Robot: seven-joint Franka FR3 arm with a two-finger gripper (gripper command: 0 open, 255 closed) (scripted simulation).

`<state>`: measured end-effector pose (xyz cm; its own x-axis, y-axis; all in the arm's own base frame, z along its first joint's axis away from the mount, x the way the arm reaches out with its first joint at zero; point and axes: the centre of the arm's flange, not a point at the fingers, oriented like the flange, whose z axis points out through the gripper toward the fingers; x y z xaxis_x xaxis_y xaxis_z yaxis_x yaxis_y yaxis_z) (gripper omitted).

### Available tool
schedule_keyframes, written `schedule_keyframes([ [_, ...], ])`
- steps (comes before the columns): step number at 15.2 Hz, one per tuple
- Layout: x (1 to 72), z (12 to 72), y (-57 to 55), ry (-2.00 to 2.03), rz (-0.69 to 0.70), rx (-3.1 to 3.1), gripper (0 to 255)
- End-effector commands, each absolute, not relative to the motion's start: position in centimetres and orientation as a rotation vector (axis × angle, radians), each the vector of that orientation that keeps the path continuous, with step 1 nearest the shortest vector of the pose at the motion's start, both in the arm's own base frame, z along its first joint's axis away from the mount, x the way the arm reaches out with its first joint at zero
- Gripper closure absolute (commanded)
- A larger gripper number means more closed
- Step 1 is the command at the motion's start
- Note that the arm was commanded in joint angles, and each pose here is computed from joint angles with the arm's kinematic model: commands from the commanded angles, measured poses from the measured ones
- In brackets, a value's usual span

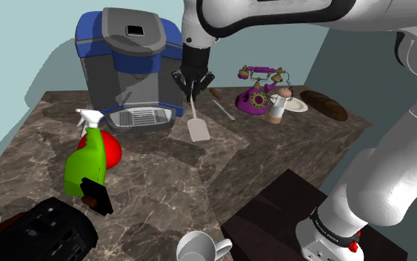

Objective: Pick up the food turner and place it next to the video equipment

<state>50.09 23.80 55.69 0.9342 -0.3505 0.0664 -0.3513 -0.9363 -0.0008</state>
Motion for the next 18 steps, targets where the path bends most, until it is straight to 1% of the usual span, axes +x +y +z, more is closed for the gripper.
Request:
schedule_keyframes([
  [1, 48.4, 55.7, 25.9, -0.561, 0.102, 3.078, 255],
  [15, 36.4, 55.7, 39.9, -0.561, 0.102, 3.078, 255],
  [18, 35.7, 54.6, 40.7, -0.561, 0.102, 3.078, 255],
])
